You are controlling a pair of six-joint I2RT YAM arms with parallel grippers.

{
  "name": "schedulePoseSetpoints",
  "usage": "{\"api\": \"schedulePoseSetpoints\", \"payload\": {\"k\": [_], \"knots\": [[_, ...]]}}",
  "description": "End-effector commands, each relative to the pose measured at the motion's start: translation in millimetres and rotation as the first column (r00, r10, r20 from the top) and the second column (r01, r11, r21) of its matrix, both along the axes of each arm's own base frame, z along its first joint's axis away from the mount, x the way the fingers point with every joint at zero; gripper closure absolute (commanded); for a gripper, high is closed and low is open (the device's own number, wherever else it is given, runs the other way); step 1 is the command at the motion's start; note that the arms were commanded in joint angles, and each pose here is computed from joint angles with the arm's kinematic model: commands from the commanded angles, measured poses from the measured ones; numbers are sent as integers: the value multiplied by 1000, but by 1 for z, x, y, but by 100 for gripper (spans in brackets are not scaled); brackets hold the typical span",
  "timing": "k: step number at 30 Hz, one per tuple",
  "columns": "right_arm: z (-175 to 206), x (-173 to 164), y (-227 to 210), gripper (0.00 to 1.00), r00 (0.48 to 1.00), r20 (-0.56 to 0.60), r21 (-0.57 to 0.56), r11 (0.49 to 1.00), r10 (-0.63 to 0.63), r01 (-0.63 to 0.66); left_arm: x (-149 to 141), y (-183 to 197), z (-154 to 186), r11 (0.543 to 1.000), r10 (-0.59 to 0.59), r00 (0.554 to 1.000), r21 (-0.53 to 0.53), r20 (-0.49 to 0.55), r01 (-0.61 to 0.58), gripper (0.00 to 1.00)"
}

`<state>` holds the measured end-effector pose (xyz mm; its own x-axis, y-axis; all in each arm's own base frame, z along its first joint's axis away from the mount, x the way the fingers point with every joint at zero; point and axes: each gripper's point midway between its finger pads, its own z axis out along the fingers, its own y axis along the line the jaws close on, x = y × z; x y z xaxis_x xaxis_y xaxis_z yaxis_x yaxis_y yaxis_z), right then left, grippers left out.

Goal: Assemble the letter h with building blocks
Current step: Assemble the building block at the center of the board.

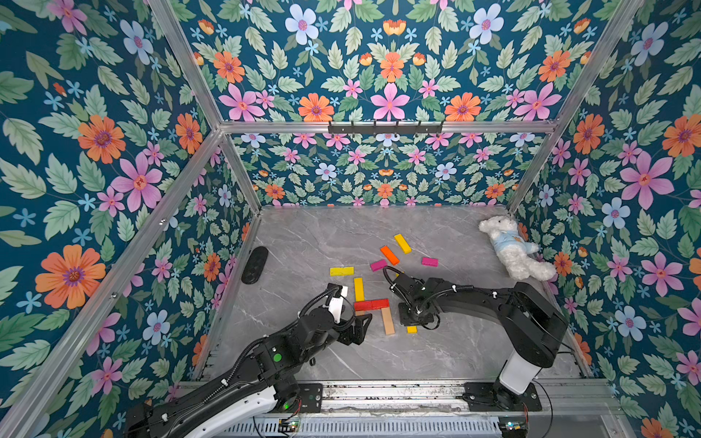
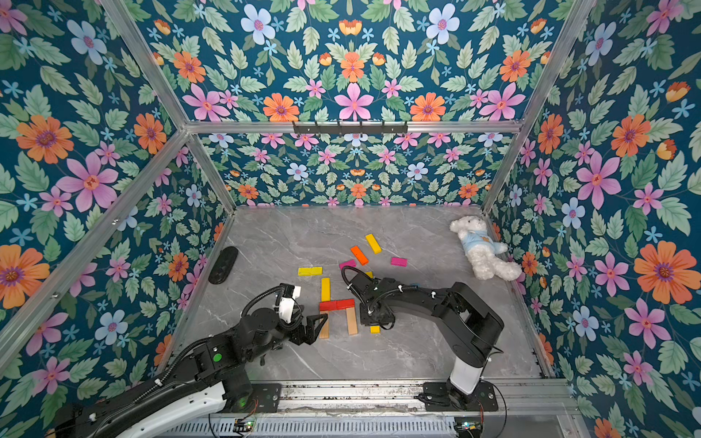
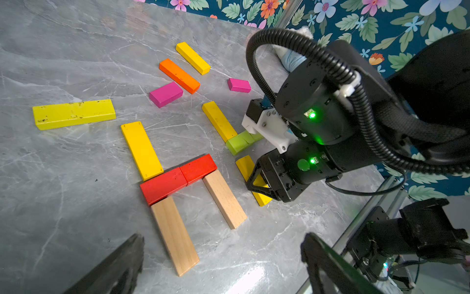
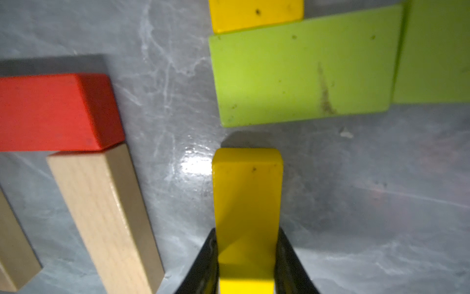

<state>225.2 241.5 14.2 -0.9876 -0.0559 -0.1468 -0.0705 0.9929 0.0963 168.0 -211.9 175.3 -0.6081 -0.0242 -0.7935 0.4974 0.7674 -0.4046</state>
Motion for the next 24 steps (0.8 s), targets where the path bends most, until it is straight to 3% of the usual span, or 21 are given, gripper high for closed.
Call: {"api": "schedulePoseSetpoints", "payload": {"k": [1, 12, 20, 24], "knots": [[-7, 0, -11, 84, 1000, 2, -53, 998, -21, 21, 3, 2, 3, 1000, 12, 1000, 4, 15, -12, 1], [-5, -1, -18, 86, 1000, 7, -72, 997, -19, 19, 3, 1, 2, 1000, 12, 1000, 6, 15, -13, 1], [-7, 1, -11, 78, 1000, 1, -53, 999, -9, 9, 3, 2, 1, 1000, 17, 1000, 9, 15, -17, 1], [-8, 2, -10, 68, 1000, 0, -50, 999, -12, 12, 3, 3, 1, 1000, 18, 1000, 11, 15, -18, 1]]}}
